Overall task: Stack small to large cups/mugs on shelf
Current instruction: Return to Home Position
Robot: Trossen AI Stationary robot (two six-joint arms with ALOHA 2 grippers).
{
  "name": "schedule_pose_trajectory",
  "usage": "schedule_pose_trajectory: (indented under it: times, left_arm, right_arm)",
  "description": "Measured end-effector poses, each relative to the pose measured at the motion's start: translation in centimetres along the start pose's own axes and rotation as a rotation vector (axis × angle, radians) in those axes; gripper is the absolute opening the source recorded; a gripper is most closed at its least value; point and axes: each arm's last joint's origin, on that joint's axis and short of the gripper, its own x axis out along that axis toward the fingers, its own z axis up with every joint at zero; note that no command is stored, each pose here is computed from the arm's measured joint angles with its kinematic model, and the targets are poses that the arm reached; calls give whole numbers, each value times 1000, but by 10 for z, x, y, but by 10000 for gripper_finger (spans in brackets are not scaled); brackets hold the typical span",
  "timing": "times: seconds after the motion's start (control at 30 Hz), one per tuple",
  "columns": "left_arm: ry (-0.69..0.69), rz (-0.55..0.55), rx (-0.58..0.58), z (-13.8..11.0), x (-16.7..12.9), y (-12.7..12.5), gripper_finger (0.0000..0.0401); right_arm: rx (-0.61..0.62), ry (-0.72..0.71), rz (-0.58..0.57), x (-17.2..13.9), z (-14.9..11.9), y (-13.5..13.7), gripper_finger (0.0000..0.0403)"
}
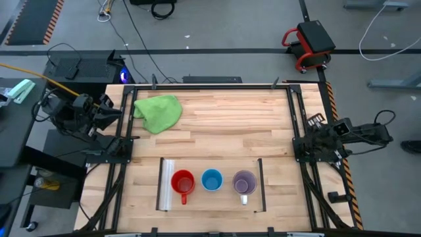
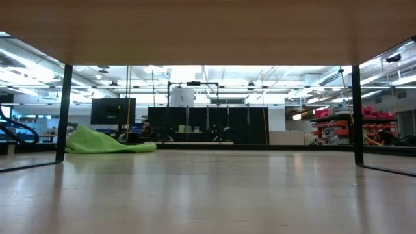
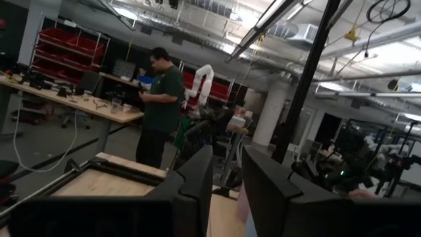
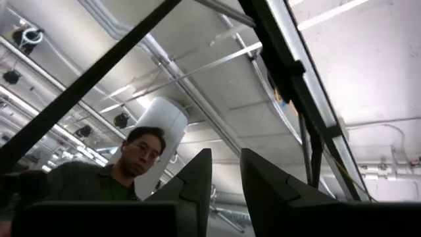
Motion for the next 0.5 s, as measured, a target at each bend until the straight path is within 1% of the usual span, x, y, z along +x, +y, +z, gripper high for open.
schedule_pose_trajectory:
  times: [0.1,0.3,0.4,0.5]
  left_arm:
    - [10,2,-5,-3,1,0,87]
    - [-1,0,-18,-2,1,0,83]
    - [9,2,-21,-6,3,-1,87]
    - [19,4,-24,-11,5,-1,91]
  right_arm:
    - [16,-8,7,3,3,-1,88]
    - [-2,4,0,3,4,-2,88]
    - [-28,28,44,4,6,-2,88]
    - [-74,17,89,6,15,1,88]
